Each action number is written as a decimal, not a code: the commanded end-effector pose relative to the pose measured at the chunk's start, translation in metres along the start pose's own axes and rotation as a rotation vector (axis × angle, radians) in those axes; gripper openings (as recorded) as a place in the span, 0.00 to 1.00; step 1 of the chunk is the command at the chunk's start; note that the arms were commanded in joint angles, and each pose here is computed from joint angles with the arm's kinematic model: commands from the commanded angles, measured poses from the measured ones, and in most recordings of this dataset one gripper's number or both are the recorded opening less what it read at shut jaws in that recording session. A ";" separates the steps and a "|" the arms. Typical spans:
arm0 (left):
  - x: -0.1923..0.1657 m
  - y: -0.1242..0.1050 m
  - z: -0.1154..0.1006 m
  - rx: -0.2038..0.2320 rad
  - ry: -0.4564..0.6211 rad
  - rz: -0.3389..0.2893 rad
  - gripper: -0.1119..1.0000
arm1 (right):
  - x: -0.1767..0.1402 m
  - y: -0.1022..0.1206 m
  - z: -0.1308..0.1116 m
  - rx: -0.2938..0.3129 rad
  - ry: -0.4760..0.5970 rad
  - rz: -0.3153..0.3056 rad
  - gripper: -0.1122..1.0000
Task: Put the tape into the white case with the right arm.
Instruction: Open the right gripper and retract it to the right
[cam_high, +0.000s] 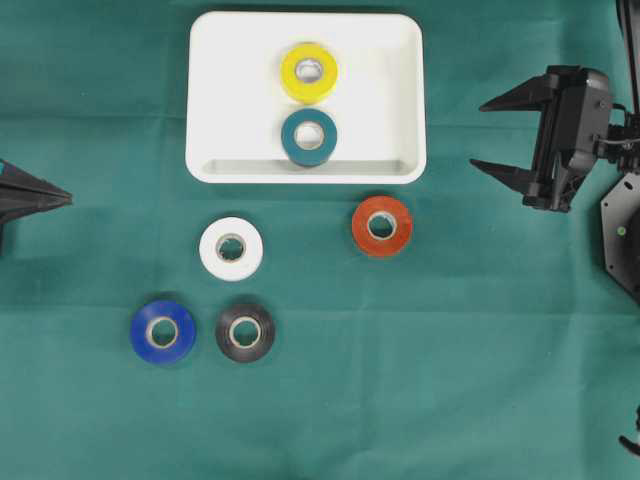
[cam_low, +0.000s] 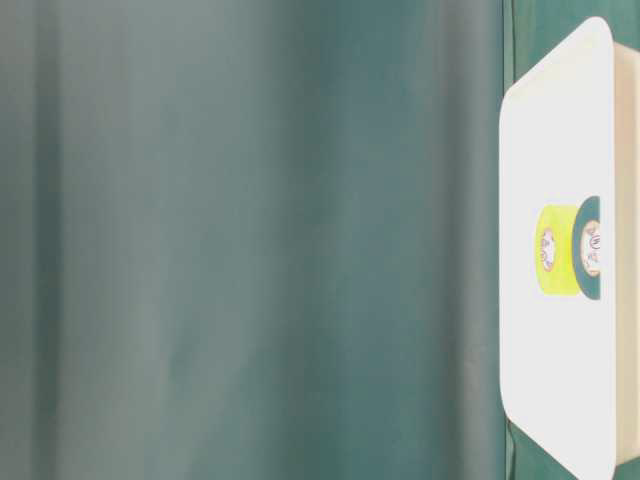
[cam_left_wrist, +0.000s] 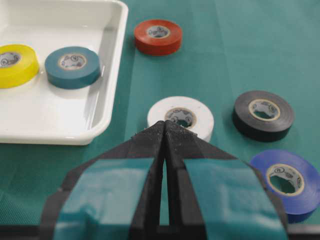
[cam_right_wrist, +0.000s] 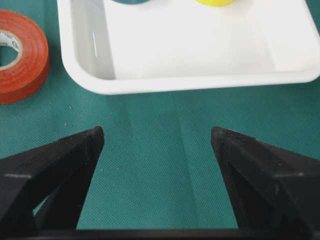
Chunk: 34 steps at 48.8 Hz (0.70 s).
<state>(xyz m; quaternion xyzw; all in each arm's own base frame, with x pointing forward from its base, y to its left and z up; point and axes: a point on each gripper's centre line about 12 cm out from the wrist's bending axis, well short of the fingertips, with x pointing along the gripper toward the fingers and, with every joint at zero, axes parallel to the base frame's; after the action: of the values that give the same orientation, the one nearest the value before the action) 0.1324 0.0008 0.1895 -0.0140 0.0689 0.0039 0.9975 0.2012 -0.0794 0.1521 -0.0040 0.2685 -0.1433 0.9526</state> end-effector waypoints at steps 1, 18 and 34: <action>0.001 0.000 0.005 0.000 -0.009 0.001 0.10 | 0.000 0.004 0.008 -0.008 -0.036 0.020 0.70; 0.001 0.000 0.005 0.000 -0.009 0.001 0.10 | -0.003 0.049 0.011 -0.113 -0.051 0.197 0.70; 0.001 0.000 0.005 0.000 -0.009 0.001 0.10 | -0.006 0.066 0.010 -0.151 -0.052 0.264 0.70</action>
<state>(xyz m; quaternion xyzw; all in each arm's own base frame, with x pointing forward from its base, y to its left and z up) 0.1324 0.0008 0.1894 -0.0140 0.0697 0.0039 0.9975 0.2157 -0.0159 0.1526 -0.0439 0.2613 0.0021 0.9642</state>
